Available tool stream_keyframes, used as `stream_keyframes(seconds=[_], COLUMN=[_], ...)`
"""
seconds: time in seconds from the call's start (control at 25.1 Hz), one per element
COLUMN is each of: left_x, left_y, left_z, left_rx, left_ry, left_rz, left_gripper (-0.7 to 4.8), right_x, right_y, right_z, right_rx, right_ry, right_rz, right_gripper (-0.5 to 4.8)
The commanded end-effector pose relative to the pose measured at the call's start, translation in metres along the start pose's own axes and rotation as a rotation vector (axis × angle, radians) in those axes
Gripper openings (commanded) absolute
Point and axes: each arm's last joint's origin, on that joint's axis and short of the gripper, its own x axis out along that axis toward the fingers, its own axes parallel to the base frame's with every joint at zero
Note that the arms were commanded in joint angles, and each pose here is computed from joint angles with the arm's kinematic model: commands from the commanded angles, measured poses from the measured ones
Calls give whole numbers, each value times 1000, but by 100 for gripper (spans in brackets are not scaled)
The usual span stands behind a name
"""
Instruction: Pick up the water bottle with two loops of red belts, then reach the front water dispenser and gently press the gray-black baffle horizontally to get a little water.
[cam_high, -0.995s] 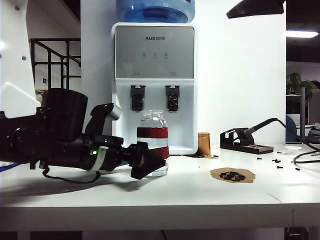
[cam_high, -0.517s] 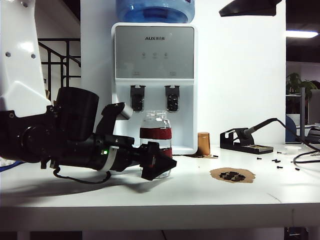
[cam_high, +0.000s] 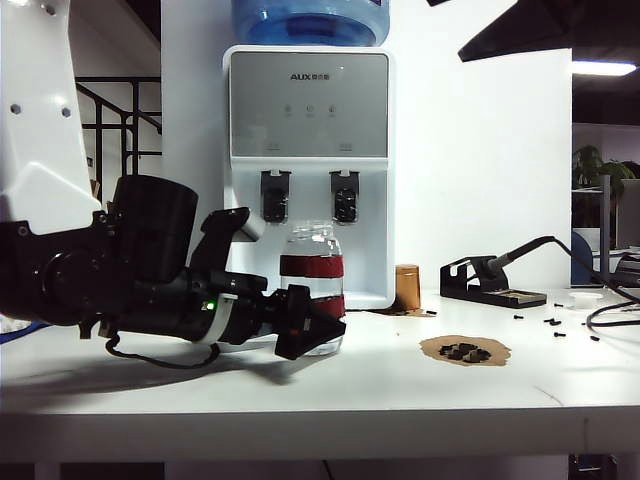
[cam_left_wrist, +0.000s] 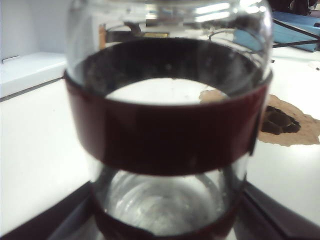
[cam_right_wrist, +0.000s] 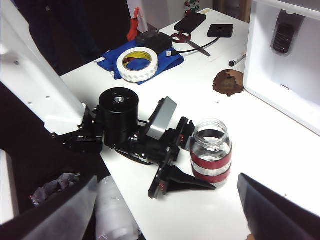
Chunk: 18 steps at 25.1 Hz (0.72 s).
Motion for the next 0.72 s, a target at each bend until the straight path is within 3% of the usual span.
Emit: stream_keyframes(seconds=[0.04,0.44,0.72], left_x=[1,21,36], left_y=[3,31,45], left_z=[4,26,53], left_rx=[9,-7,8], left_ry=[-16,17,-26], left_rz=[16,189,286], left_gripper=[-4,-4,-4], right_x=[0,0,0], right_y=[-1,-2,-4], right_z=[1,0,0], right_rx=[-2,-1,-23], right_ry=[9,31,51], right_rz=[-41,-86,-148], right_gripper=[479,479,479])
